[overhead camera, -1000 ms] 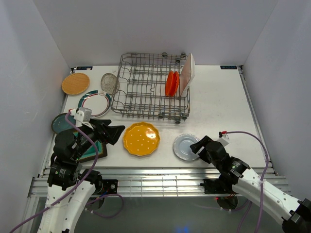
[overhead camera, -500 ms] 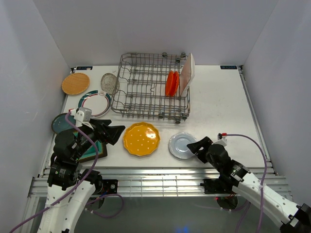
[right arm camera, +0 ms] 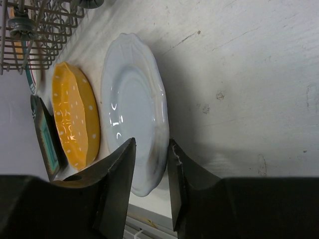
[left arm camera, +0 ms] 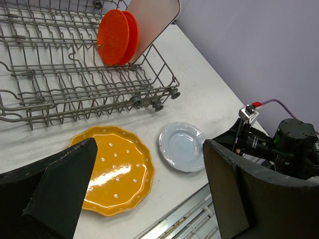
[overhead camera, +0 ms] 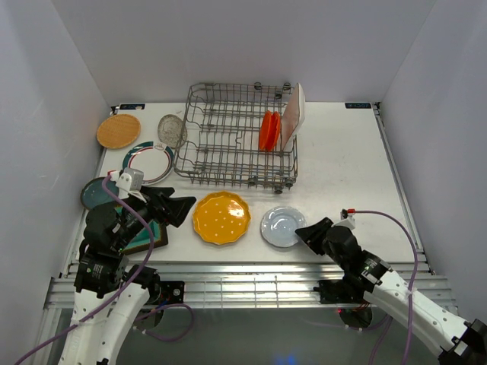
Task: Load the plates into the dish rack
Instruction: Pick up the plate from the corner of the board.
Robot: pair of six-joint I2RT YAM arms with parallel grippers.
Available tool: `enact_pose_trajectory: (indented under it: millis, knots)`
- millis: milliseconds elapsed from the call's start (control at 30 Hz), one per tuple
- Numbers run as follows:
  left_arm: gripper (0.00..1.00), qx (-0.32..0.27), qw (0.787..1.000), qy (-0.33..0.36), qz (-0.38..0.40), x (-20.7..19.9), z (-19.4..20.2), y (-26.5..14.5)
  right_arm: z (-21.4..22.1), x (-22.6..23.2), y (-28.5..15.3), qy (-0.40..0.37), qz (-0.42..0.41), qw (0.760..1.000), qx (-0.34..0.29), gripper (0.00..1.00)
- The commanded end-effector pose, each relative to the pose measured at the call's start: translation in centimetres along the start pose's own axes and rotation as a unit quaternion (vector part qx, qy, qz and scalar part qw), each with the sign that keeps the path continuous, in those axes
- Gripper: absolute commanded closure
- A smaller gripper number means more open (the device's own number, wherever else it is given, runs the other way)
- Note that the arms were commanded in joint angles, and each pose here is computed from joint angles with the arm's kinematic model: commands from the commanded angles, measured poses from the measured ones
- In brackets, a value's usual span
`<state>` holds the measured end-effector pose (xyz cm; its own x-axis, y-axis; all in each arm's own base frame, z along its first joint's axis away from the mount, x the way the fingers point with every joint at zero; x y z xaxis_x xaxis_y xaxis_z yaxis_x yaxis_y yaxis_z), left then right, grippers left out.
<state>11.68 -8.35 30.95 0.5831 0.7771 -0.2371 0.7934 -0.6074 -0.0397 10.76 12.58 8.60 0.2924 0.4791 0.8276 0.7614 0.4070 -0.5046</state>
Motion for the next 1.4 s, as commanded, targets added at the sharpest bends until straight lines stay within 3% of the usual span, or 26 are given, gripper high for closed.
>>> enact_pose_trajectory:
  millis: [0, 133, 300, 900, 1167, 1367]
  knots:
    - [0.02, -0.001, 1.000, 0.003, 0.003, 0.1, 0.0, 0.2, 1.1, -4.4, 1.4, -0.005, 0.034, 0.999, 0.008, 0.63]
    - [0.02, -0.002, 1.000, 0.003, 0.002, 0.0, -0.1, 0.2, 1.1, -4.4, 1.4, -0.004, 0.027, 1.000, 0.008, 0.73]
    - [0.02, -0.003, 1.000, 0.004, 0.002, 0.0, -0.1, 0.1, 1.1, -4.2, 1.4, -0.002, 0.020, 1.000, 0.009, 0.92]
    - [0.02, -0.003, 1.000, 0.005, 0.003, 0.0, 0.0, 0.1, 0.0, -1.1, 0.4, -0.041, -0.029, 0.999, -0.008, 0.92]
    - [0.02, -0.003, 1.000, 0.004, 0.003, 0.0, -0.1, 0.1, -1.6, 4.3, -2.2, -0.095, -0.101, 0.990, -0.028, 0.92]
    - [0.02, 0.001, 1.000, 0.003, 0.004, 0.0, 0.0, 0.2, -2.4, 6.4, -3.7, -0.134, -0.111, 0.984, -0.029, 0.92]
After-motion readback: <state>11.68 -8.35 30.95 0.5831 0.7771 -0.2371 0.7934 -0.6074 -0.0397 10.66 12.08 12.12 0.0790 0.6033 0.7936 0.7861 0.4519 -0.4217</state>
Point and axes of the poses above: each gripper's point midway between its finger pads, its own y axis out along the fingers, its own x axis along the line the jaws close on, z = x × y, the point moved 8 cm from there along -y, back along the fingers, and after that the axes turned 10 degrees about y, right-handed, at the moved point
